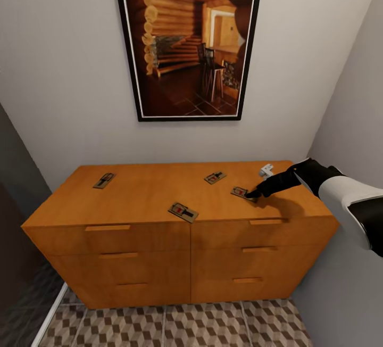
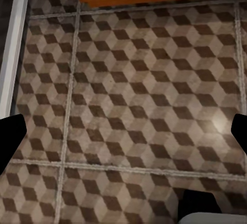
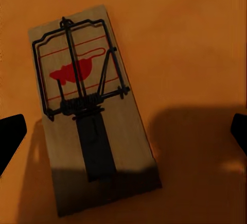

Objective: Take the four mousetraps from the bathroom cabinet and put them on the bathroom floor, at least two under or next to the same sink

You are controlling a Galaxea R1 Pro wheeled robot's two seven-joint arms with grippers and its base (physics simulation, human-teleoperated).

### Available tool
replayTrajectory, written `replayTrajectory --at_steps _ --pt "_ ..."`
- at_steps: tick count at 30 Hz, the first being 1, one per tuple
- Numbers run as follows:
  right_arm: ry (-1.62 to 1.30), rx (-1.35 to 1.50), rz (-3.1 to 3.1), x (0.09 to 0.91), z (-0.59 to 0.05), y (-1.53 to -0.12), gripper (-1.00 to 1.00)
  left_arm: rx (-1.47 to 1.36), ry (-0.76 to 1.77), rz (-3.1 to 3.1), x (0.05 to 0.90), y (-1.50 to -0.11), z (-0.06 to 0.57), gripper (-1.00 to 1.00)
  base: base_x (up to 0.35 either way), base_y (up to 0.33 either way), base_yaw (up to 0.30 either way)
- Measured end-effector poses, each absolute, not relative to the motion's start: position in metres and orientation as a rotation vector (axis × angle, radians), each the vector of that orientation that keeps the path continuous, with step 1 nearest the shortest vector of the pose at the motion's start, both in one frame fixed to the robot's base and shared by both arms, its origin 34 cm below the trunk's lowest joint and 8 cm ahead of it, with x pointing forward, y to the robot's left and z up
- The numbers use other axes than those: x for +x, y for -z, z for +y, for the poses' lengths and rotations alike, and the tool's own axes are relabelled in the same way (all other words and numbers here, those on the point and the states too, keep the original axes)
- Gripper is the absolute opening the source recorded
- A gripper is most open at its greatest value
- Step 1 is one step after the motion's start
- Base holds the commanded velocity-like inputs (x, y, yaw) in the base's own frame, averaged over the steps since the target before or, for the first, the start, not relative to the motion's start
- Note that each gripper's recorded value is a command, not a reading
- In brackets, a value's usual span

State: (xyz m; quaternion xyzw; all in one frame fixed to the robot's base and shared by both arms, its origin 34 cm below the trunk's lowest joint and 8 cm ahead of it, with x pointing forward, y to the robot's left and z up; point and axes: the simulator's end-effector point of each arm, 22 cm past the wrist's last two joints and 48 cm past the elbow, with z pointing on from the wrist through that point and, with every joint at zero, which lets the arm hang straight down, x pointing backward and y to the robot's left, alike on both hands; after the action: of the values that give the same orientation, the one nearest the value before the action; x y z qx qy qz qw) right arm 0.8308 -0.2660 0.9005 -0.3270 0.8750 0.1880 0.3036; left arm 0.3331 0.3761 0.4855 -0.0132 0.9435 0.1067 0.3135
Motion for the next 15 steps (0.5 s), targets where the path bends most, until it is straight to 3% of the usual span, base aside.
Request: replayTrajectory --at_steps 7,15 --pt "-0.491 -0.871 2.319 0.832 -0.267 -0.9003 1.0 -0.035 -0.282 2.49 0.3324 -0.4851 0.3761 1.0 0.0 0.108 0.0" --pt "-0.492 -0.871 2.319 0.8321 -0.2669 -0.9003 1.0 -0.035 -0.282 2.49 0.3322 -0.485 0.3761 1.0 0.0 0.014 0.0"
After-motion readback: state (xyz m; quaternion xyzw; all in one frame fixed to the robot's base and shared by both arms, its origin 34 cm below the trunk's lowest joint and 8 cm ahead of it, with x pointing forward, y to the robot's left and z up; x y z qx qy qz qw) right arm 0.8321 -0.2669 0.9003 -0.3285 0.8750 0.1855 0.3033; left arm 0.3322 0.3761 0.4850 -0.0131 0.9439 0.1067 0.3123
